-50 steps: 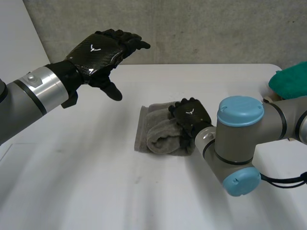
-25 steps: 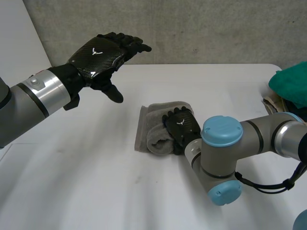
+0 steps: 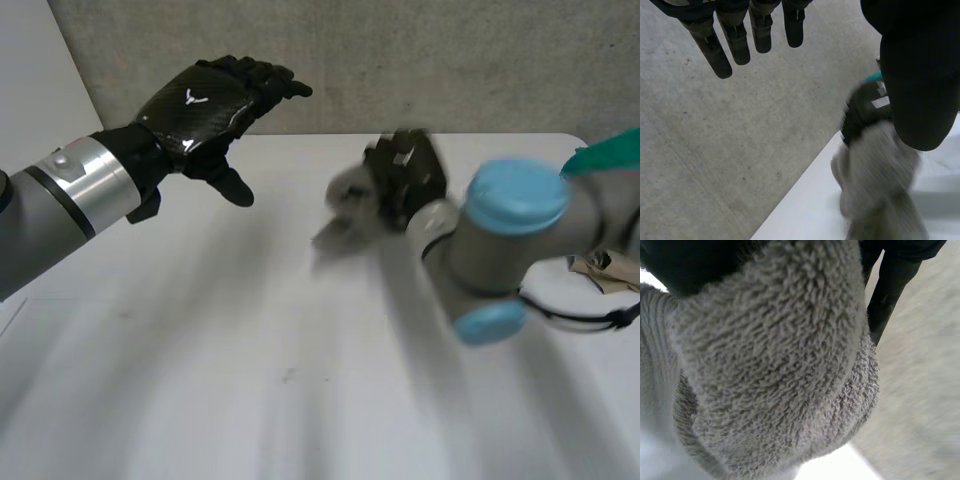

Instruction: Fold the laundry.

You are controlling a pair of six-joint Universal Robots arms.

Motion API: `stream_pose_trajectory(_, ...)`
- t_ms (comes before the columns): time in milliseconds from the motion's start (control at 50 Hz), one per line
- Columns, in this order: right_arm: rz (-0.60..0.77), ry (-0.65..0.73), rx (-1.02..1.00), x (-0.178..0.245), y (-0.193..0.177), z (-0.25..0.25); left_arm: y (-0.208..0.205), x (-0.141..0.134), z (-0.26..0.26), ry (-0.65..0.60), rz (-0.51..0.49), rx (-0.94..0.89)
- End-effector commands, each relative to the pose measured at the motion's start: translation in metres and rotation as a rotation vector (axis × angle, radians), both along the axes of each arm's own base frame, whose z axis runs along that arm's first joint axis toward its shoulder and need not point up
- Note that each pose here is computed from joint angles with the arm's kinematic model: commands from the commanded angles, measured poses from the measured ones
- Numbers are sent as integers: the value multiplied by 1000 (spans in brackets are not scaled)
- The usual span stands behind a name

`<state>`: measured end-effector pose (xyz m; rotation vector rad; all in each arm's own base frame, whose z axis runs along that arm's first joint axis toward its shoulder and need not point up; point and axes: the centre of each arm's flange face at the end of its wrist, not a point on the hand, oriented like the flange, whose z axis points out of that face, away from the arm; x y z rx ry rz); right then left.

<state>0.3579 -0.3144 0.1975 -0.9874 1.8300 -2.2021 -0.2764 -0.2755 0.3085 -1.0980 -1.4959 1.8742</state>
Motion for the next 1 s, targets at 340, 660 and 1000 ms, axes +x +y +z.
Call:
stream_pose_trajectory(340, -220, -90, -230, -317, -182, 81, 11, -9, 6, 18, -38, -4)
stream_pose_trajectory(660, -327, 84, -86, -375, -193, -38, 14, -19, 3, 20, -45, -9)
stream_pose_trajectory(1000, -478, -82, 90, -381, -139, 51, 31, -20, 20, 35, -64, -39)
